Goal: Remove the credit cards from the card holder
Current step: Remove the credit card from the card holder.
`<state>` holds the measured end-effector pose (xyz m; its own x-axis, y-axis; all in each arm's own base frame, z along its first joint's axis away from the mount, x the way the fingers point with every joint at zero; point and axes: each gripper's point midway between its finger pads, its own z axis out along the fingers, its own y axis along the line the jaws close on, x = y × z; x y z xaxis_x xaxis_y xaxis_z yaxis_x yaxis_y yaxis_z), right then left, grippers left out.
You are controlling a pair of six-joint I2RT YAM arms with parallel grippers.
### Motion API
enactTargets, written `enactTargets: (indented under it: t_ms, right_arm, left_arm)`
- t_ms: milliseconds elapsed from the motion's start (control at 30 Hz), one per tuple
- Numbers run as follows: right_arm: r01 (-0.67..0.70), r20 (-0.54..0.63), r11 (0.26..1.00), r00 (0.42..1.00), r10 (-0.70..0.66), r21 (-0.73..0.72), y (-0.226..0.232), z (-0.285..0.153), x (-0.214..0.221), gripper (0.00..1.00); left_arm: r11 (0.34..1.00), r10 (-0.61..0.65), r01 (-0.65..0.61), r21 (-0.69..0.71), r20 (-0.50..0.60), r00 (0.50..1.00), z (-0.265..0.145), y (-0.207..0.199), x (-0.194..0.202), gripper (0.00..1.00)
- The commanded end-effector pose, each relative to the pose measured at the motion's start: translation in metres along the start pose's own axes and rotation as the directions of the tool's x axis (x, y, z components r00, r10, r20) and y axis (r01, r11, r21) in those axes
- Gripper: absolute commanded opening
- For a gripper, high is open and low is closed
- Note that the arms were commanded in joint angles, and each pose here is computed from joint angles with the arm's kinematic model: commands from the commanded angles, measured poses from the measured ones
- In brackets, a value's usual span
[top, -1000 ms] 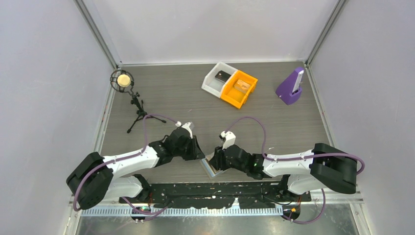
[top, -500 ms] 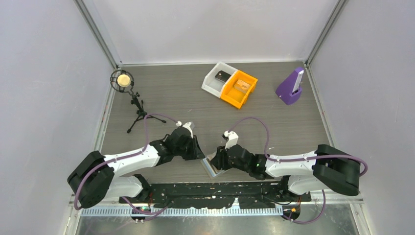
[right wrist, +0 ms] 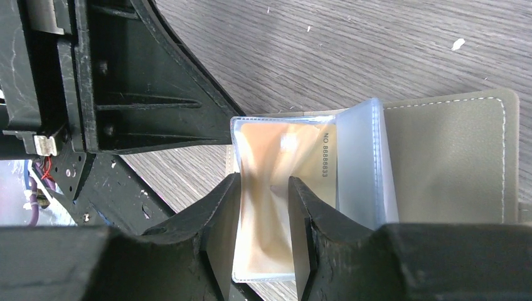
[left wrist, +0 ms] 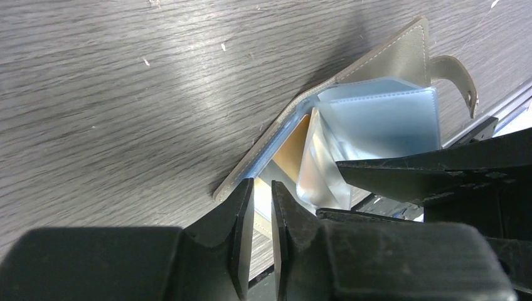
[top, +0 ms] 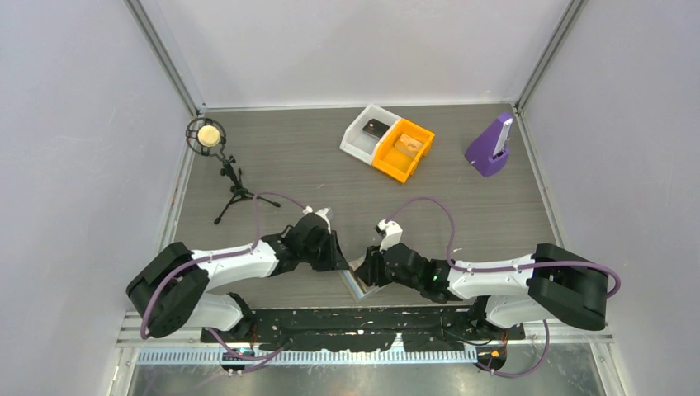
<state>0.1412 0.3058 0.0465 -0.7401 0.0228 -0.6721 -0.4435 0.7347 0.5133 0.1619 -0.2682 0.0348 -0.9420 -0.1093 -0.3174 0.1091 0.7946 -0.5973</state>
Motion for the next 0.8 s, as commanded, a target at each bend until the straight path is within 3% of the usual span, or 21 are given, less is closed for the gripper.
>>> enactTargets:
  t_ms: [0,267,533,767]
  right_arm:
    - [-0.025,0.051,0.998,0.998,0.028,-0.056,0.014,-0.001,-0.015,0.41]
    - [-0.018,0.059,0.999,0.998,0.021,-0.05,0.014,-0.005,-0.019,0.49]
    - [-0.004,0.094,1.0,0.996,0.005,-0.019,0.011,-0.022,-0.032,0.63]
    - [0.009,0.117,1.0,0.993,-0.011,0.017,0.006,-0.041,-0.044,0.65]
  left_arm:
    - [0.994,0.01,-0.015,0.109,0.038,0.999,0.0,-0.032,-0.016,0.18]
    - [0.984,-0.002,0.001,0.178,0.006,1.0,0.005,-0.046,-0.014,0.18]
    - [0.975,0.004,-0.001,0.222,-0.014,1.0,0.002,-0.061,-0.012,0.19]
    - [0.971,0.028,-0.019,0.239,-0.031,0.999,0.007,-0.073,-0.013,0.19]
